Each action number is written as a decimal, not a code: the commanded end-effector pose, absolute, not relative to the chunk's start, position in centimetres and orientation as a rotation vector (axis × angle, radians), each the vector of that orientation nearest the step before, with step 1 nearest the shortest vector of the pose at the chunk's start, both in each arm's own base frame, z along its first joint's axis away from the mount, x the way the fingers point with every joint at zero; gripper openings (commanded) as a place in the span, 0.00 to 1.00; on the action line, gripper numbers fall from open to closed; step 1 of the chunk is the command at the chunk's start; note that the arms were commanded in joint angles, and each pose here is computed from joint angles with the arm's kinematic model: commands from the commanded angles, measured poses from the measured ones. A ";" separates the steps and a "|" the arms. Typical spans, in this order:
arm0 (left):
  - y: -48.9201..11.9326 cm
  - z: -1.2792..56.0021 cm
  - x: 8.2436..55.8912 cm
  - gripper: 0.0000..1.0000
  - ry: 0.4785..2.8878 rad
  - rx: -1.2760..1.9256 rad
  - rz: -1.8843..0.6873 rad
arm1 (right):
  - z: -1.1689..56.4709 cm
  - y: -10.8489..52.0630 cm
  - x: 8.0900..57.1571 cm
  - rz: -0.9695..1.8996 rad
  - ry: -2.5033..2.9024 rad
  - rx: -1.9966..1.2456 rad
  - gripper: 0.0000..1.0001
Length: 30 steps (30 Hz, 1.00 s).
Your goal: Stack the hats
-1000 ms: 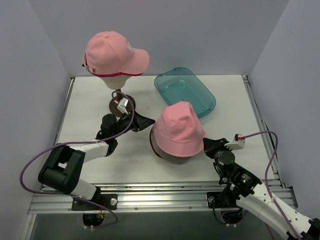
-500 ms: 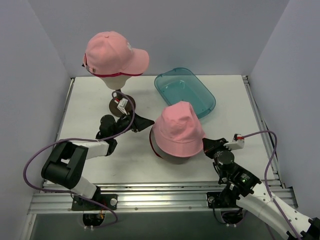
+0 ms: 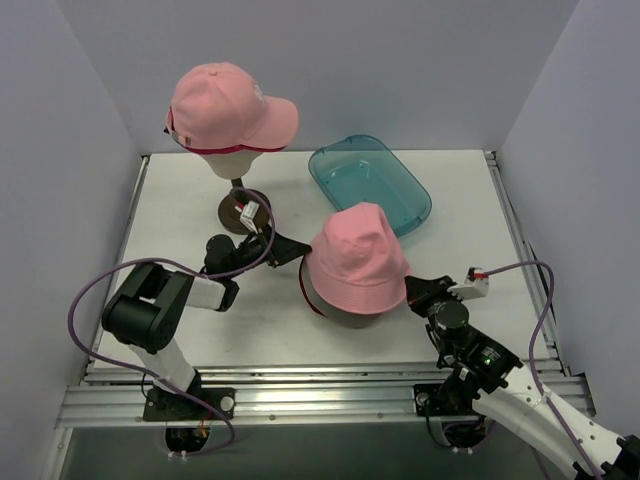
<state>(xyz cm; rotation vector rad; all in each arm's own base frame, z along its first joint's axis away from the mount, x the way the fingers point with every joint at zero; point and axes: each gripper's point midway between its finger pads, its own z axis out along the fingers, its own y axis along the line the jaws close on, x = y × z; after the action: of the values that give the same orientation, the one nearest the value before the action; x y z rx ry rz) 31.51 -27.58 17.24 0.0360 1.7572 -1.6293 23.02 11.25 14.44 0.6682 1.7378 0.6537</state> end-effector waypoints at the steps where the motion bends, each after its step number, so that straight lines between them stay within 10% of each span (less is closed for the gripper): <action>1: -27.9 19.7 31.1 0.57 1.614 0.124 -1.688 | 15.8 11.3 23.2 0.671 1.705 0.661 0.00; 30: -28.4 22.7 30.0 0.52 1.554 0.161 -1.707 | 15.2 11.0 23.1 0.647 1.718 0.659 0.00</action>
<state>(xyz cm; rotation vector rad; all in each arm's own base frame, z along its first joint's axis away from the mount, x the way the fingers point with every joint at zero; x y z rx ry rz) 30.79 -28.31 17.62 0.0017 1.7659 -1.7041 22.85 11.08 14.37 0.6614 1.7418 0.6472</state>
